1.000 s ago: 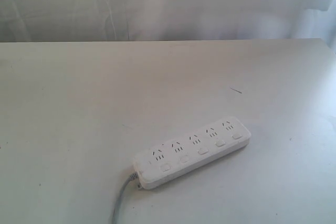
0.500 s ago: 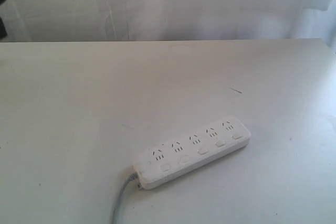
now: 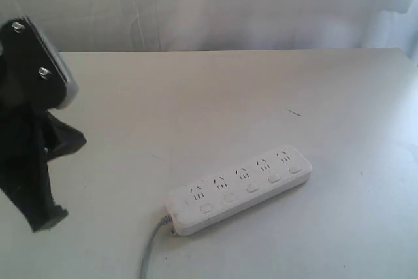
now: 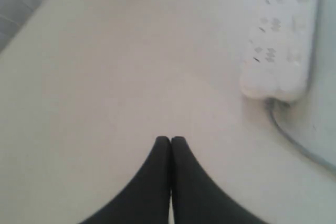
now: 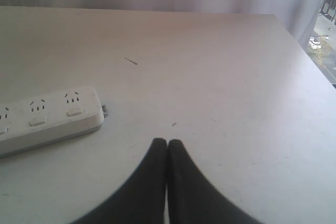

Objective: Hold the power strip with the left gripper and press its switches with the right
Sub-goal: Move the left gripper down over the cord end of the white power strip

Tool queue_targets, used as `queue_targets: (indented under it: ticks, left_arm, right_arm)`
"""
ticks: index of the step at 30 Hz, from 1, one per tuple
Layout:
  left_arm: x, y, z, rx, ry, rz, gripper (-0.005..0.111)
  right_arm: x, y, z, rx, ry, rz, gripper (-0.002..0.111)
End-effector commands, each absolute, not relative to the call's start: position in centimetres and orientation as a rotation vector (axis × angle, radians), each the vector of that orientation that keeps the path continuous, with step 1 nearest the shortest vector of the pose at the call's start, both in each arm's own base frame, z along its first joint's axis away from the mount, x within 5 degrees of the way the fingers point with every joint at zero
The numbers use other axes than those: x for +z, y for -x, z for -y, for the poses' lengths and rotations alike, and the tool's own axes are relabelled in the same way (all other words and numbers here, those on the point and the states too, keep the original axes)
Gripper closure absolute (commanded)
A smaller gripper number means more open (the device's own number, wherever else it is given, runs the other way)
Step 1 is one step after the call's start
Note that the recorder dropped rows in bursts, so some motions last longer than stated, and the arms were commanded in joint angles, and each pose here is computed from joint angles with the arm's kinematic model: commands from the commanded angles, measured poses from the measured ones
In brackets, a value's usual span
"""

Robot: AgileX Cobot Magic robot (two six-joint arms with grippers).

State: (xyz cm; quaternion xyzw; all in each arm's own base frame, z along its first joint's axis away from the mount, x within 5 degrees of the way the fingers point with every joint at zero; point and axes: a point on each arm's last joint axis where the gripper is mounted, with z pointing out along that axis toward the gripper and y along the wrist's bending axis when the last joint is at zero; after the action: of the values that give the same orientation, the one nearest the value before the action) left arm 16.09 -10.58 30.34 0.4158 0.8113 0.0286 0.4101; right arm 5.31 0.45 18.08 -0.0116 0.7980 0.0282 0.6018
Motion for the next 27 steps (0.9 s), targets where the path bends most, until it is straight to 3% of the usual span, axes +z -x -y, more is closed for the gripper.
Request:
queue_targets:
  ticks: [1, 10, 13, 15, 17, 20, 27]
  left_arm:
    - [30.5, -15.2, 12.4, 0.091, -1.327, -2.208, 0.107]
    - [31.1, -16.8, 17.4, 0.027, -1.6, -2.27, 0.105]
    - [30.1, -17.8, 18.6, 0.036, -1.65, -2.294, 0.089]
    - [29.5, -18.3, 19.2, 0.042, -1.663, -2.308, 0.07]
    - [28.7, -18.9, 19.9, 0.046, -1.655, -2.345, 0.042]
    - [27.8, -19.9, 20.9, 0.052, -1.641, -2.392, 0.015]
    - [26.3, -22.3, 23.3, 0.1, -1.703, -2.355, 0.013]
  right_arm:
    - [18.2, -5.3, -0.5, 0.069, 0.028, -1.834, 0.108]
    - [18.1, -5.3, -0.5, 0.069, 0.029, -1.836, 0.108]
    - [18.1, -5.3, -0.5, 0.069, 0.029, -1.836, 0.108]
    - [18.1, -5.3, -0.5, 0.069, 0.029, -1.836, 0.108]
    - [18.2, -5.3, -0.5, 0.069, 0.028, -1.834, 0.108]
    - [18.2, -5.3, -0.5, 0.069, 0.028, -1.834, 0.108]
    - [18.2, -5.3, -0.5, 0.069, 0.028, -1.834, 0.108]
